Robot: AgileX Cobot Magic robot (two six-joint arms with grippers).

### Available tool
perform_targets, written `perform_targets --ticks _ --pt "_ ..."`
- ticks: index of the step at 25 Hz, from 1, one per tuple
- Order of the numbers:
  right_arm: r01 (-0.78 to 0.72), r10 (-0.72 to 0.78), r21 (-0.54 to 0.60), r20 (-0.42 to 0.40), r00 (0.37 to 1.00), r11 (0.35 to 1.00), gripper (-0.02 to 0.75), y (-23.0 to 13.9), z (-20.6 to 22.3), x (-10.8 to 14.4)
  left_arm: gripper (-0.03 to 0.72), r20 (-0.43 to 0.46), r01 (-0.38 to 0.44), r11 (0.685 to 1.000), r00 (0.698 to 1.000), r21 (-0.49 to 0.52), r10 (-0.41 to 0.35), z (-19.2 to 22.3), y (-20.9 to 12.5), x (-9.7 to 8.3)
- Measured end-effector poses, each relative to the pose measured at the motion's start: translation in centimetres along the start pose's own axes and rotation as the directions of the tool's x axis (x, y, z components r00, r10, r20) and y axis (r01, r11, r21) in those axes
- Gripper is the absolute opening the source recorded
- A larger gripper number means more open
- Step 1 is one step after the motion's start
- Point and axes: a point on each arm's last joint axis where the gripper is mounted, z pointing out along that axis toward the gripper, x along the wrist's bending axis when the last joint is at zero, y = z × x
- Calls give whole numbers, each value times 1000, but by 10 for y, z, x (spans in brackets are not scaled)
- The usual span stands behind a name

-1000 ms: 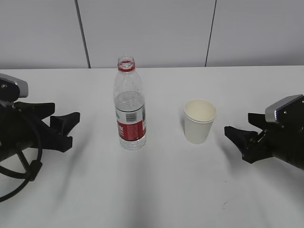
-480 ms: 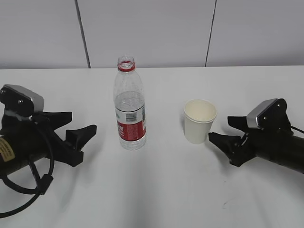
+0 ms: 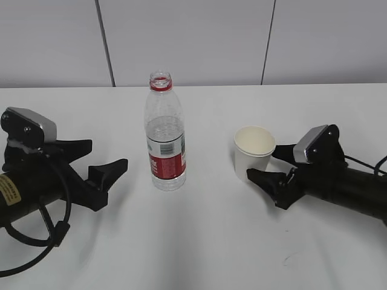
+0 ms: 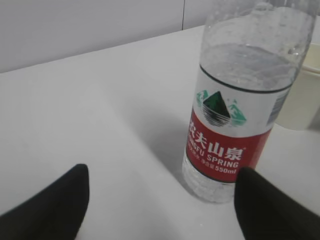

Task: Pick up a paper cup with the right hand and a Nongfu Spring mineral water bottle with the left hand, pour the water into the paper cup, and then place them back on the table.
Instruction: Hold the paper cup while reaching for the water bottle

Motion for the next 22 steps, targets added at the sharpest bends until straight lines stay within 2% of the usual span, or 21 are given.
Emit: perform_targets --ticks 5,9,16,22 --pt "12 -12 -10 -41 999 1000 644 -2 20 9 547 11 7 1000 1000 1 -7 0 0 -1" --pt "6 -7 -29 -22 1000 1000 645 1 35 12 547 24 8 1000 1000 3 -8 0 0 -2" --pt "17 -19 -43 -50 999 999 641 2 48 21 547 47 9 1000 999 7 -10 0 -1 -4" --pt "11 -13 -41 -42 999 999 583 2 48 20 547 65 3 1000 998 9 -4 0 -1 -6"
